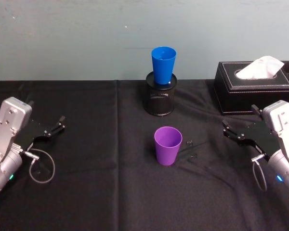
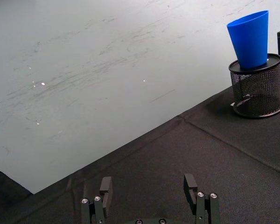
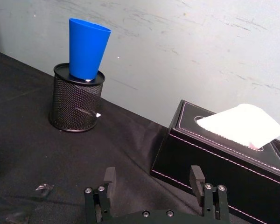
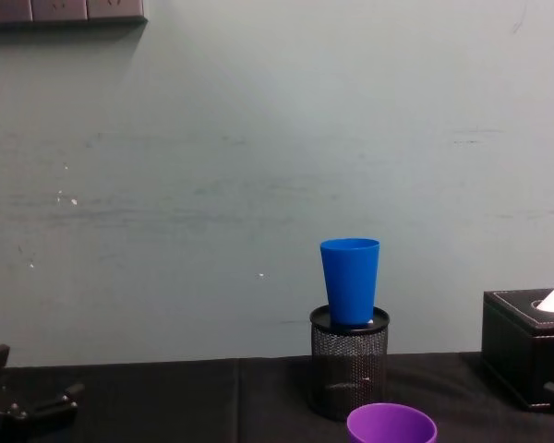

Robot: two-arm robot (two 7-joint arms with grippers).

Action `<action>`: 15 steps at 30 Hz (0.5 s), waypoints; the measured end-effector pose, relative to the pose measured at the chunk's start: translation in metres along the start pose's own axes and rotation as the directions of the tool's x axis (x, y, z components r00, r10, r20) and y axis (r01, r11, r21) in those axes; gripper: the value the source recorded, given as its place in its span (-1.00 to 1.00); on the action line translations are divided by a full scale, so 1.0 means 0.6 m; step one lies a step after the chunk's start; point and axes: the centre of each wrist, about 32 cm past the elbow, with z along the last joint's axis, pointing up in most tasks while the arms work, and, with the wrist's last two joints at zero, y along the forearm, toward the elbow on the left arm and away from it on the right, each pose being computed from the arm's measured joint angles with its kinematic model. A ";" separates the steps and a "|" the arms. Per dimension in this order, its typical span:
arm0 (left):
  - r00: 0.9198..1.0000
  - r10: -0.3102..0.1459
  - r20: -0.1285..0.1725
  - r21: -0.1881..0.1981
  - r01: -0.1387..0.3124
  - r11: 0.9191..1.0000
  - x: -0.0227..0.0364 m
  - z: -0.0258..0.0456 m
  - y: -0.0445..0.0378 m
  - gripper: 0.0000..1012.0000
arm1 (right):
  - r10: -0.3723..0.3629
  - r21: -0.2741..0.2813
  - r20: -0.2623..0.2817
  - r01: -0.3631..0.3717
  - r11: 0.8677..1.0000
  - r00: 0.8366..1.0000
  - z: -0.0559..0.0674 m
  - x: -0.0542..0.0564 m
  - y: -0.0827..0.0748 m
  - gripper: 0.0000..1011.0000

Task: Pick up one cup with a gripper and tap it against the other cup.

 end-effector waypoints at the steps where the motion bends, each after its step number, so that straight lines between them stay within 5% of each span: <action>1: 1.000 0.000 0.000 0.000 0.000 1.000 0.0000 0.000 0.000 0.98 | 0.000 0.000 0.000 0.000 1.000 1.000 0.000 0.000 0.000 0.98; 15: 1.000 0.000 0.000 0.000 0.000 1.000 0.0000 0.000 0.000 0.98 | 0.000 0.000 0.000 0.000 1.000 1.000 0.000 0.000 0.000 0.98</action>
